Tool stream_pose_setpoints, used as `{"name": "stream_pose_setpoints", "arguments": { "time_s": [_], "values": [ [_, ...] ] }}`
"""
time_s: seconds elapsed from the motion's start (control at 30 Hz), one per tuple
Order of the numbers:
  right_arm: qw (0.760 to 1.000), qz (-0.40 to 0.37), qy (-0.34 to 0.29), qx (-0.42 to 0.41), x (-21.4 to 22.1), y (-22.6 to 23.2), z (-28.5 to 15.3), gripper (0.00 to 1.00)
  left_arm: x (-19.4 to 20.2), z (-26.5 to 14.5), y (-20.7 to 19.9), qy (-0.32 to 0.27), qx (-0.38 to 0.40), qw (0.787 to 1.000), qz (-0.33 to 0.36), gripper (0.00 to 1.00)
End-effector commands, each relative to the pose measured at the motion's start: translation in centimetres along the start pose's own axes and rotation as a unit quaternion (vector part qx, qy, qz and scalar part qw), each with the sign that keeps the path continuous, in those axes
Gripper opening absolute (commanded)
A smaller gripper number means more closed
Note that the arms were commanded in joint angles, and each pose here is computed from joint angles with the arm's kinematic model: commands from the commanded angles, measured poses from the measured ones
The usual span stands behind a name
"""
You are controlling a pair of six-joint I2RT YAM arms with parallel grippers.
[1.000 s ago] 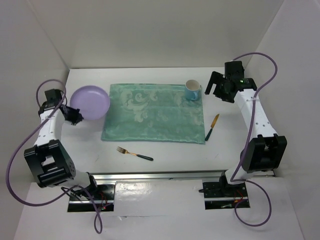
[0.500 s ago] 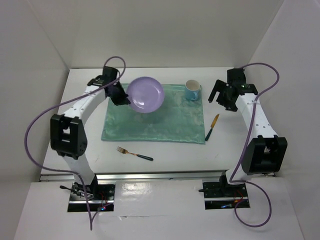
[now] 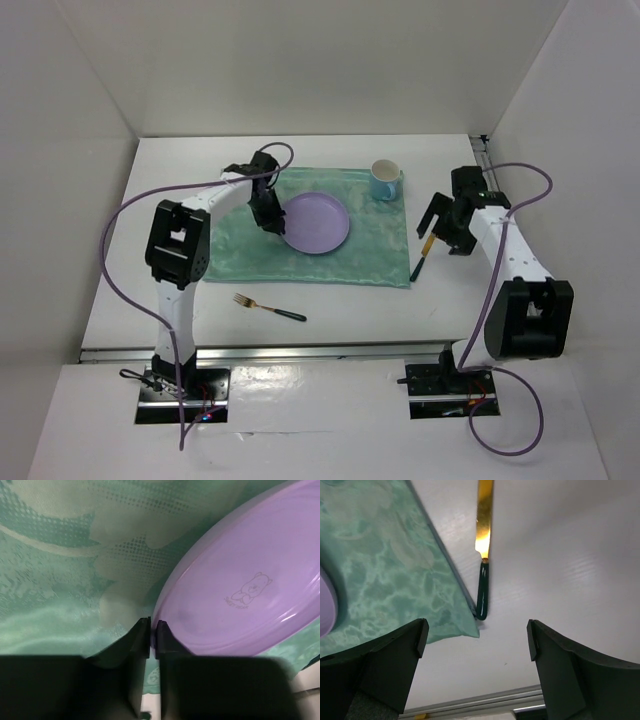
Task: Set the dinner table for one person
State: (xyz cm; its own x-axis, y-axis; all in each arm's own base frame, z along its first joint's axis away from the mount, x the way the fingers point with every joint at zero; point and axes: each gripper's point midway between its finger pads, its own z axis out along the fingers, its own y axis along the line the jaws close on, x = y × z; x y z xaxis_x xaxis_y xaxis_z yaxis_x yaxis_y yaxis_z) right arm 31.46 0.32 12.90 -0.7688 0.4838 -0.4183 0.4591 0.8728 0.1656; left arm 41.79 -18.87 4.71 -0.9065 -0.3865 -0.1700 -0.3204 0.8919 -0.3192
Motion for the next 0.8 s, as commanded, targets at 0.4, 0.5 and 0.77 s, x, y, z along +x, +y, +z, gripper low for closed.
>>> {"name": "stream_pose_setpoints", "arguments": {
  "time_s": [0.4,0.5,0.77],
  "values": [
    [0.993,0.066,0.098,-0.005,6.1,-0.6,7.1,0.63,-0.1,-7.3,-0.2,-0.068,-0.058,0.994,0.058,0.71],
    [0.991,0.062,0.119,0.006,7.5,-0.9,8.5,0.63,0.0,-11.3,-0.3,-0.103,-0.040,0.992,0.054,0.70],
    [0.988,0.063,0.134,0.050,9.3,-2.2,11.2,0.40,2.2,-14.8,1.2,-0.127,-0.040,0.989,0.062,0.67]
  ]
}}
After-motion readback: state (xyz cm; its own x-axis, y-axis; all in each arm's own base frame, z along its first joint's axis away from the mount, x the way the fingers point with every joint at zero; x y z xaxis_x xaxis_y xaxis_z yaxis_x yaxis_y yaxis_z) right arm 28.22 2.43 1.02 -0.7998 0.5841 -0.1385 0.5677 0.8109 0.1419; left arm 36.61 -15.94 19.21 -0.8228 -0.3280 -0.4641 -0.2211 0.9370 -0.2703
